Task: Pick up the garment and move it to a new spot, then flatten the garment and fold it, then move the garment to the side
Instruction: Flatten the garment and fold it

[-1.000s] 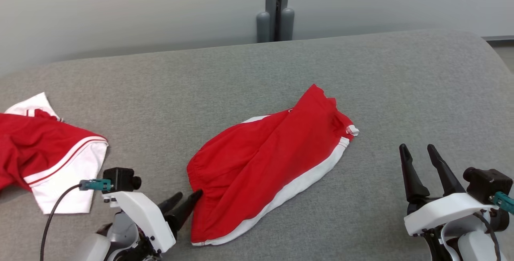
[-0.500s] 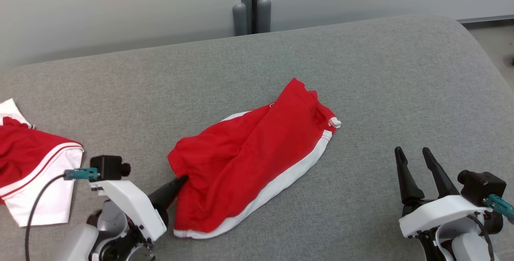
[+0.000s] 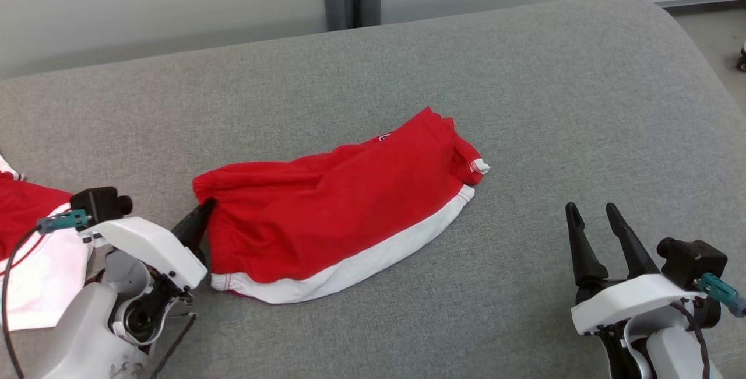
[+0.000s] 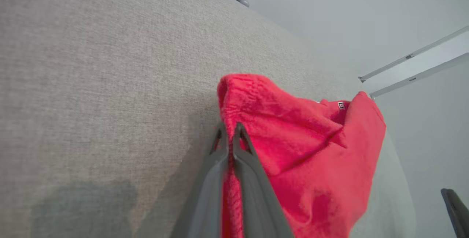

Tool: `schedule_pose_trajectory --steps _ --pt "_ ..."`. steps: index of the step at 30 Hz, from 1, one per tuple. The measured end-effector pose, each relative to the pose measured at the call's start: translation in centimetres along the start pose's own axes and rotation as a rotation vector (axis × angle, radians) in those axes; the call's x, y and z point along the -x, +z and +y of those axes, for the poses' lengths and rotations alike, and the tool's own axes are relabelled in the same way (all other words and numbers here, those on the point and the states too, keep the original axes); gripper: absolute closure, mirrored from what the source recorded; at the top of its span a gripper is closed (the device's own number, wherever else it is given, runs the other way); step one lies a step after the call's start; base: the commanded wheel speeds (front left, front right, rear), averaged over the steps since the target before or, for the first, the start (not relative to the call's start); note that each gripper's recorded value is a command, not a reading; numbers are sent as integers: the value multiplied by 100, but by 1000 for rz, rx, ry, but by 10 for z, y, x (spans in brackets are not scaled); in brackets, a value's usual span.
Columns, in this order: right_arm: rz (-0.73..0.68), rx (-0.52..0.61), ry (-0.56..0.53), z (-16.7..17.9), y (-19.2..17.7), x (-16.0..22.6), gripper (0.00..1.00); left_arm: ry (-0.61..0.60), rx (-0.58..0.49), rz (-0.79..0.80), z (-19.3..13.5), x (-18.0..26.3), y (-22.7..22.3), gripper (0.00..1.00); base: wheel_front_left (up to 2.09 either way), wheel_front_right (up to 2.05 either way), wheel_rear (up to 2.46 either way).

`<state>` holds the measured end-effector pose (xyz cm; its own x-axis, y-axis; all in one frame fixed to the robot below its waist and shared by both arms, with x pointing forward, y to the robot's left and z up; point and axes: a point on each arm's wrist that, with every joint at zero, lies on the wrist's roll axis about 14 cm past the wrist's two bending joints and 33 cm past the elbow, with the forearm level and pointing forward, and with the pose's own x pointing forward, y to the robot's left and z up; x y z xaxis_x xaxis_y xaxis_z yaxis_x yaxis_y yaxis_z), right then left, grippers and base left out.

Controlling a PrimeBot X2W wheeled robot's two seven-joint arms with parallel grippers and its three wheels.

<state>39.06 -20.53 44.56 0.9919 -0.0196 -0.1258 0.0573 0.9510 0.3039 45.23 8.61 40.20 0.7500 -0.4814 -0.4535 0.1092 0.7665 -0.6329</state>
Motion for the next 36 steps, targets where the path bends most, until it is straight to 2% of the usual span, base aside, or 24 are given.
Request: schedule_pose_trajectory --steps 4,8,9,10,11,17,23,29,33,36 --pt "5 -1 -5 -1 -2 -4 0 90 19 -30 27 -6 5 100 0 0 0" --pt "4 3 0 1 -3 -6 0 107 19 -57 32 -6 8 100 0 0 0" --pt "5 2 4 3 -3 -6 0 111 13 -58 33 -4 7 71 0 0 0" --pt "3 1 9 5 -3 -6 0 112 2 -61 33 -3 7 4 0 0 0" --pt "1 1 15 7 -2 -7 0 111 -14 -67 32 -2 7 0 0 0 0" --pt "-22 5 51 18 5 -9 0 82 -92 -161 23 9 23 0 0 0 0" --pt "-93 18 99 30 26 -10 0 9 -206 -436 2 45 72 0 0 0 0" --pt "-209 67 153 50 61 -13 0 24 -322 -611 -8 86 102 0 0 0 0" --pt "-293 91 175 61 86 -11 0 97 -346 -721 -2 117 118 0 0 0 0" --pt "-309 111 171 62 88 -10 0 130 -368 -785 1 136 124 0 0 0 0"
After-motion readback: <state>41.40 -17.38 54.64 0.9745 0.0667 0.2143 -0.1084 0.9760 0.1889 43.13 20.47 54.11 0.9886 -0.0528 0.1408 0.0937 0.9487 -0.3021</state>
